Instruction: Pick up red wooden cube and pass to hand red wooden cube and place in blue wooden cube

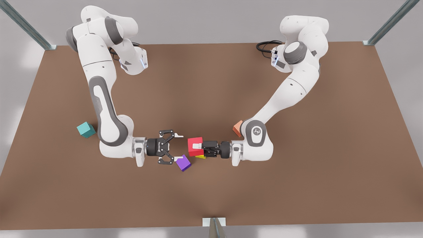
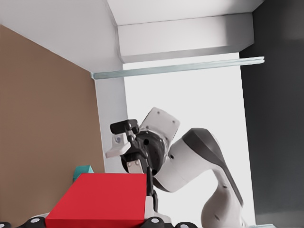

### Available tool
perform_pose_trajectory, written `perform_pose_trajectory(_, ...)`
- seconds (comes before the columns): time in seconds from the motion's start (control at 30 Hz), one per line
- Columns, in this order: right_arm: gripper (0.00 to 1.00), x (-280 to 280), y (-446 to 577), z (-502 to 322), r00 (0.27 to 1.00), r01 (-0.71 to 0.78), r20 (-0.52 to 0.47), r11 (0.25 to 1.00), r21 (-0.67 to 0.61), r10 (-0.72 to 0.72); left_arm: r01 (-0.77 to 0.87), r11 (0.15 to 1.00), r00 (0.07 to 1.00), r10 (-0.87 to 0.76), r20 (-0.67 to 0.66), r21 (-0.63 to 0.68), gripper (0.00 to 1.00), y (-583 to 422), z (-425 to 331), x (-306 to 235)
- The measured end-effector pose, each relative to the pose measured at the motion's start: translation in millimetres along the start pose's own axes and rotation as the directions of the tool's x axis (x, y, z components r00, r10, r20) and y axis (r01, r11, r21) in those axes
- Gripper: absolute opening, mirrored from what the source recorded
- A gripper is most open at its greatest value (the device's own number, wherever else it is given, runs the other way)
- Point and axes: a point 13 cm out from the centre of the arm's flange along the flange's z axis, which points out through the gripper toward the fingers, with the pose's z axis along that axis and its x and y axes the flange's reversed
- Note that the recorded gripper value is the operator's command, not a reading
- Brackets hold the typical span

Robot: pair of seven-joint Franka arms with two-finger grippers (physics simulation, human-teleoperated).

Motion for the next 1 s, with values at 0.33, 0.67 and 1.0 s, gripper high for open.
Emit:
perform_pose_trajectory(0.33, 1.00, 2, -2, 11, 0.998, 0.048, 0.029, 0.999, 0.004, -0.048, 0.010, 1.000, 1.000, -0.010, -0.002, 0.000, 0.62, 1, 1, 1)
perform_pose_trajectory(0.67, 1.00, -1, 2, 24, 0.996, 0.082, 0.041, 0.997, -0.001, -0.082, 0.015, 1.000, 1.000, -0.015, -0.003, -0.001, 0.62, 1, 1, 1)
perform_pose_trajectory(1.0, 1.00, -3, 0, 33, 0.994, 0.093, 0.062, 0.996, 0.004, -0.093, 0.023, 1.000, 1.000, -0.023, -0.016, 0.001, 0.62, 2, 14, 10)
